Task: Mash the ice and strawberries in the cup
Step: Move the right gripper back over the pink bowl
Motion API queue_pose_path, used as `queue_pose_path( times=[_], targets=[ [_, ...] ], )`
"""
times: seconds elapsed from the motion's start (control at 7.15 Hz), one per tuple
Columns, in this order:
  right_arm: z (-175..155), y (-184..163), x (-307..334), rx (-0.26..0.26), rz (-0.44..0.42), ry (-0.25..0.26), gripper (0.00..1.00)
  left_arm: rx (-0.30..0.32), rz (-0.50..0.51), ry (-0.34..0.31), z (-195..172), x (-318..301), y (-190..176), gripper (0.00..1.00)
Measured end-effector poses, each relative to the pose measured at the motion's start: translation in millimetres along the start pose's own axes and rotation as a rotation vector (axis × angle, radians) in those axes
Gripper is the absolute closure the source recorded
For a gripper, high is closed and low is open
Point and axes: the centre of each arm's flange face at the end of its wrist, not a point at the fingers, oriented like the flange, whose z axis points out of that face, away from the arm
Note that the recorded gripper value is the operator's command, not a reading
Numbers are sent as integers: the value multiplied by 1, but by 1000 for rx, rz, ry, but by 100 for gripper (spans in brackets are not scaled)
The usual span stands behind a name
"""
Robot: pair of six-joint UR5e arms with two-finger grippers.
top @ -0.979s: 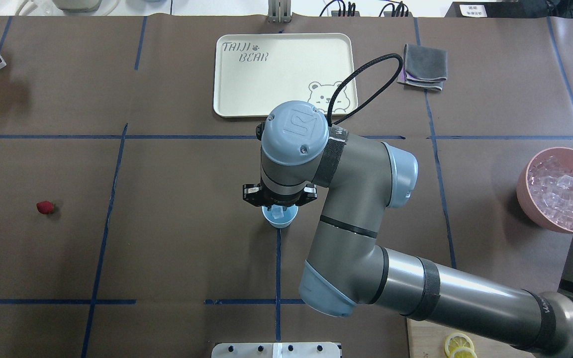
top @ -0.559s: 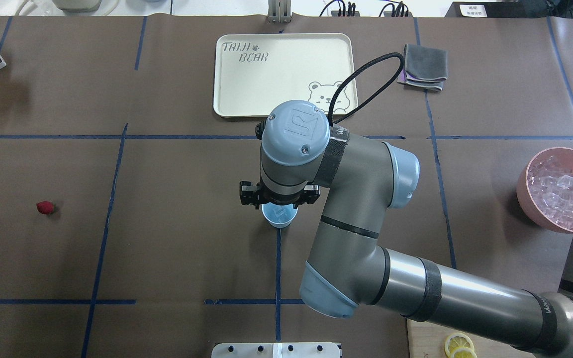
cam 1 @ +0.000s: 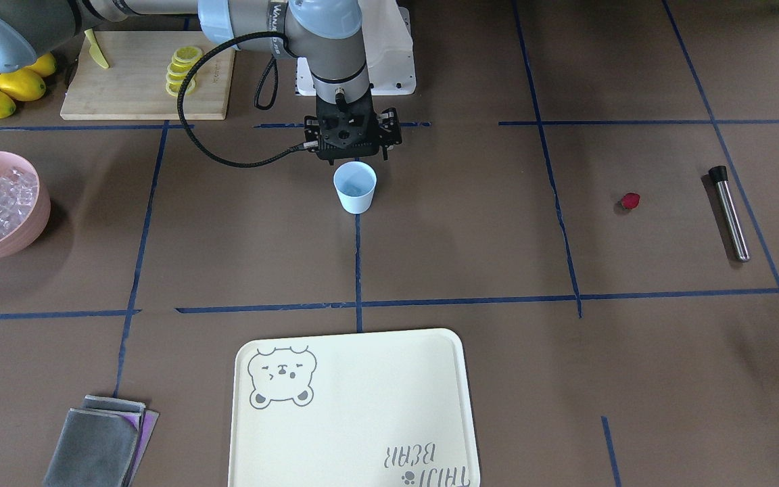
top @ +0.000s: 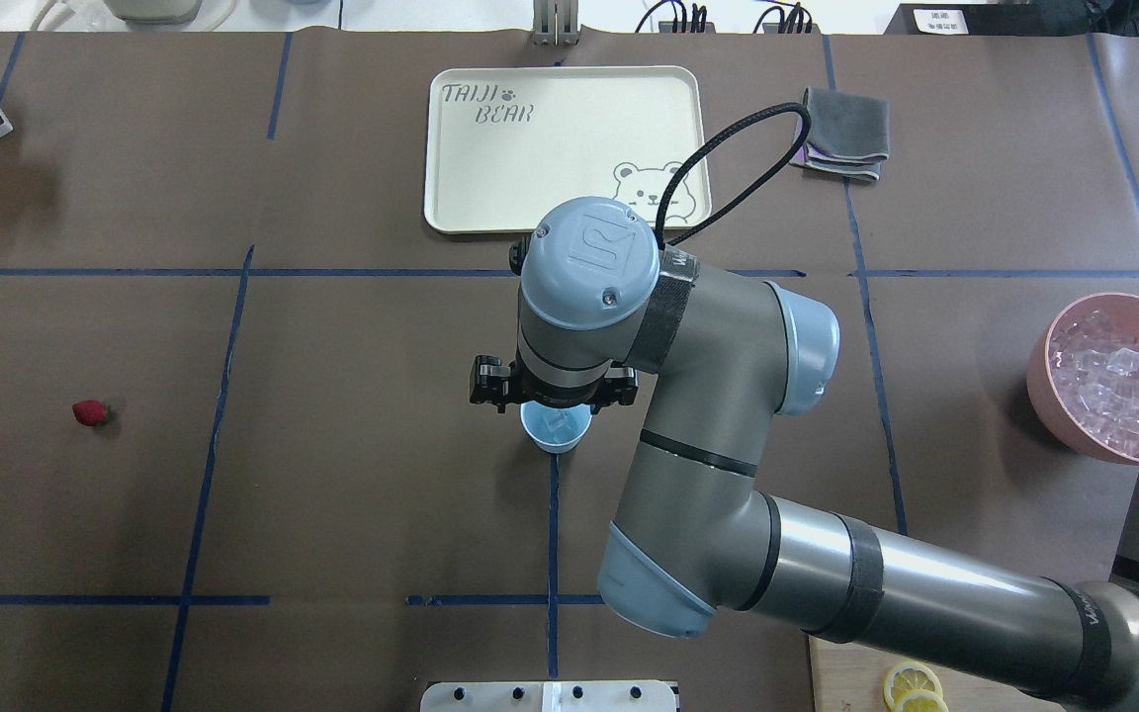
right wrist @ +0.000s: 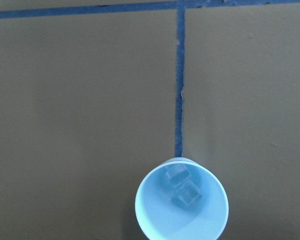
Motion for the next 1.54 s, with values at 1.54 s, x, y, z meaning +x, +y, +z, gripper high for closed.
queue_pose_path(
  times=[1.54],
  targets=[
    [-129, -71, 510, 86, 43, 118, 0, 1, 0, 0, 0, 1, 4, 0]
  ],
)
